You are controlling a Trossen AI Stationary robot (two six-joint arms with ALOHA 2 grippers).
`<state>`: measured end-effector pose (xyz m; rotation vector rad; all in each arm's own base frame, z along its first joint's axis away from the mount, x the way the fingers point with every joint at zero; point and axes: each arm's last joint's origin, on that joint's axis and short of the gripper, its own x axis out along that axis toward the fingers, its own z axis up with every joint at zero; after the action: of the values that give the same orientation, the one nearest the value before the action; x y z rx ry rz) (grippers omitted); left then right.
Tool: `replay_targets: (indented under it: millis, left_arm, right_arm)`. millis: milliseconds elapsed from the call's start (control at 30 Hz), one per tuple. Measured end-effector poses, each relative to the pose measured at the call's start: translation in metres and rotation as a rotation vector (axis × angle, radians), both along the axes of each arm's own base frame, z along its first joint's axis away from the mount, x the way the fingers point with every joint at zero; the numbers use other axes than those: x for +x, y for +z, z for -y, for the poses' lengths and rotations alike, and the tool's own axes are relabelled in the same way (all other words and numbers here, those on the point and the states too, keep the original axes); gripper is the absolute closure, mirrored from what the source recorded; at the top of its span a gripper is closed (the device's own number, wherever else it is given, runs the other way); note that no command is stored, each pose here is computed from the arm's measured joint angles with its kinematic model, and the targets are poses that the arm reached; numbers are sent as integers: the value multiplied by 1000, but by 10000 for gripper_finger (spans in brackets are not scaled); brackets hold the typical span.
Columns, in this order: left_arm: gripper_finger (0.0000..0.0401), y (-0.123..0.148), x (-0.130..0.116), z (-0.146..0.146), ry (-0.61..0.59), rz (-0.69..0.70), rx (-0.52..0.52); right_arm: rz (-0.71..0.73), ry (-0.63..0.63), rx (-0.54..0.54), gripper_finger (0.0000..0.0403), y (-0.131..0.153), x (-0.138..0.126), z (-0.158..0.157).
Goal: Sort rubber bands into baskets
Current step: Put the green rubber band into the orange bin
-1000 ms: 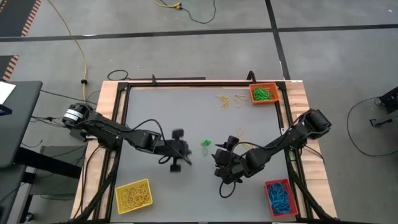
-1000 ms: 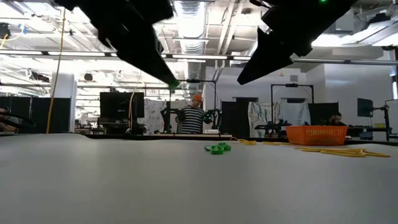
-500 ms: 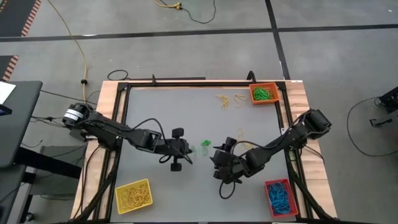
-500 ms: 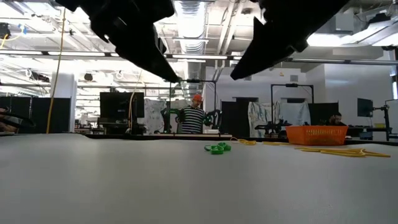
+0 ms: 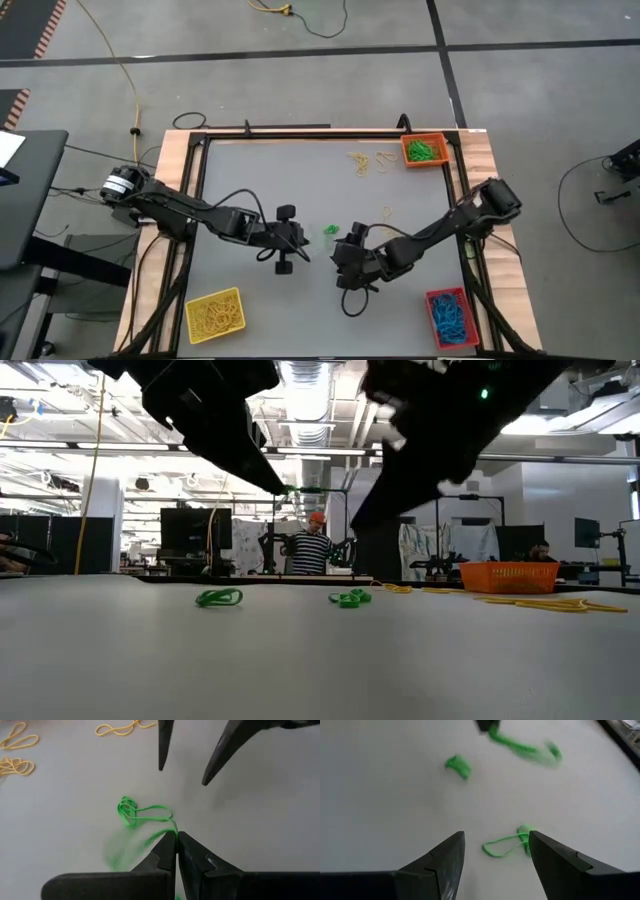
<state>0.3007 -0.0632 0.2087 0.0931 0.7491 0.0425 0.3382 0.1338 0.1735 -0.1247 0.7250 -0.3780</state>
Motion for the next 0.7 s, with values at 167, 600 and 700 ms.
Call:
replay_targets:
  millis: [167,600,700]
  left_arm:
    - [401,-6,1,0,0,-27,5]
    - [401,-35,15,5,-42,-95,-21]
    - [401,-33,17,6,-49,-66,-32]
  right_arm:
    - [-26,-4,-4,154,-12,8,9]
    - [86,140,-71,154,0,18,-4]
    - [78,152,-68,154,0,17,-5]
